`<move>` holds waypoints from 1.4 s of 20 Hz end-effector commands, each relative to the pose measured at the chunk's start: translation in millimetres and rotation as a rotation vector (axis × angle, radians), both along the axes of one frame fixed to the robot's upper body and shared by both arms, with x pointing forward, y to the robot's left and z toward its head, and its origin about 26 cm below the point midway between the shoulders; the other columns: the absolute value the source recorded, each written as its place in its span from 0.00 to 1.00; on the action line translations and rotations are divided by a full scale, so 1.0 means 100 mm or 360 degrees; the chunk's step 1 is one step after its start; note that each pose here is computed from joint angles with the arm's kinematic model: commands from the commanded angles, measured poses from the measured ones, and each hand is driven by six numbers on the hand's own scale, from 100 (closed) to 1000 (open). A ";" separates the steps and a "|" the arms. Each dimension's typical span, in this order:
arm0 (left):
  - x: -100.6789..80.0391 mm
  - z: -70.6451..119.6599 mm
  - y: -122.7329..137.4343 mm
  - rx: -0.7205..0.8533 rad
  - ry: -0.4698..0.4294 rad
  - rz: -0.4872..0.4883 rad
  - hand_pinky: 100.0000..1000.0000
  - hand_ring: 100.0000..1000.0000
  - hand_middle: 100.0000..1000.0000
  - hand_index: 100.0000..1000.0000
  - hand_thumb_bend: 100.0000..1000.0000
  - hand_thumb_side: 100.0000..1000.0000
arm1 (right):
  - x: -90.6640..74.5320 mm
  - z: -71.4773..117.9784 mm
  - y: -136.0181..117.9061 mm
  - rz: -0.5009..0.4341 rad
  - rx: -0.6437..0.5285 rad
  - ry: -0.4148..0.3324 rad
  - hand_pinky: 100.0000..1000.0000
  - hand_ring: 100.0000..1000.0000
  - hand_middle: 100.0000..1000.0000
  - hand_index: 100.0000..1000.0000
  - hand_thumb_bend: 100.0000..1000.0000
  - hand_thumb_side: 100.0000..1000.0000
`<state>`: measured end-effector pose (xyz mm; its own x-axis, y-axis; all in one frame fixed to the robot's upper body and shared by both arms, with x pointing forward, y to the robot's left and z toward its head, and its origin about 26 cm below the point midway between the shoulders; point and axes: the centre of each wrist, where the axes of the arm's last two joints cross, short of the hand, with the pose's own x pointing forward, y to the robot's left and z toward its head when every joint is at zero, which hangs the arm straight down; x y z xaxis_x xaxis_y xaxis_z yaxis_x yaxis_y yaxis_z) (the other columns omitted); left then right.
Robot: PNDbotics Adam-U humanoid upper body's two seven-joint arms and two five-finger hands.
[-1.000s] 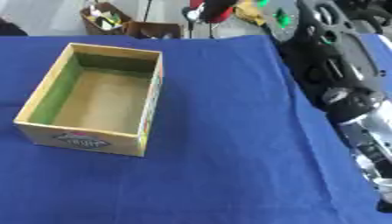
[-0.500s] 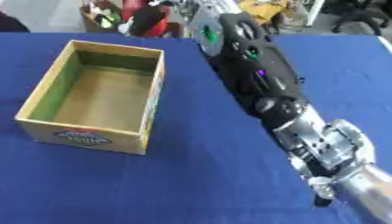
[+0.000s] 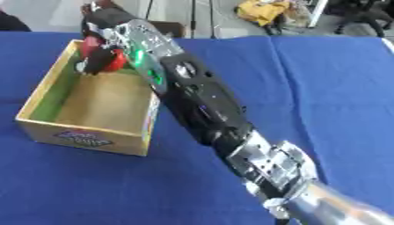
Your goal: Pick up objects on the table and place them in the box.
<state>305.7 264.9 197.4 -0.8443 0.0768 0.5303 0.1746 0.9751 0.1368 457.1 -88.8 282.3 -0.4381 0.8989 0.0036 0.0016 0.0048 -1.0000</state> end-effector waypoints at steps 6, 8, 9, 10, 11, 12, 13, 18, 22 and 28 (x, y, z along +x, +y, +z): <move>-0.01 0.12 -0.04 0.0008 -0.0100 -0.0046 0.13 0.28 0.31 0.65 0.00 0.70 | 0.01 -0.21 0.12 0.0018 -0.0042 -0.0044 0.24 0.47 0.53 0.31 0.00 0.34; -0.01 0.12 -0.04 0.0009 -0.0102 -0.0046 0.13 0.28 0.31 0.65 0.00 0.70 | 0.02 -0.26 0.12 0.0029 -0.0077 -0.0039 0.28 0.51 0.56 0.40 0.00 0.34; -0.01 0.12 -0.04 0.0009 -0.0102 -0.0045 0.13 0.28 0.31 0.65 0.00 0.70 | 0.02 -0.28 0.12 0.0035 -0.0097 -0.0034 0.41 0.60 0.63 0.51 0.00 0.37; -0.01 0.12 -0.04 0.0009 -0.0102 -0.0044 0.13 0.28 0.31 0.65 0.00 0.70 | 0.02 -0.30 0.12 0.0056 -0.0137 -0.0011 0.53 0.69 0.69 0.60 0.00 0.39; -0.01 0.12 -0.03 0.0009 -0.0101 -0.0043 0.13 0.28 0.31 0.65 0.00 0.70 | 0.02 -0.30 0.13 0.0083 -0.0179 0.0017 0.65 0.77 0.77 0.72 0.00 0.39; -0.01 0.12 -0.03 0.0008 -0.0100 -0.0043 0.13 0.28 0.31 0.65 0.00 0.70 | 0.02 -0.30 0.13 0.0113 -0.0223 0.0048 0.75 0.84 0.83 0.80 0.00 0.43; -0.01 0.12 -0.04 0.0008 -0.0099 -0.0043 0.13 0.28 0.31 0.65 0.00 0.70 | 0.02 -0.29 0.13 0.0141 -0.0267 0.0077 0.87 0.92 0.89 0.89 0.00 0.55; -0.01 0.12 -0.04 0.0007 -0.0088 -0.0043 0.13 0.28 0.31 0.65 0.00 0.71 | -0.02 -0.13 0.09 0.0196 -0.0400 0.0113 0.98 0.98 0.95 1.00 0.67 0.68; -0.01 0.10 -0.02 0.0005 -0.0078 -0.0032 0.13 0.28 0.31 0.65 0.00 0.71 | -0.16 0.24 -0.03 0.0227 -0.0206 -0.0138 0.91 0.90 0.90 0.98 0.36 0.91; -0.03 0.08 0.03 -0.0002 -0.0060 0.0019 0.13 0.28 0.31 0.65 0.00 0.71 | -0.68 1.00 -0.61 0.0288 0.0507 -0.0641 0.71 0.68 0.81 0.93 0.00 0.99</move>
<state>306.1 264.5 198.4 -0.8500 0.0815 0.5205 0.1747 0.9757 0.1325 406.0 -134.9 356.4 -0.5943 0.8027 0.0499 0.2820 0.2661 -0.9218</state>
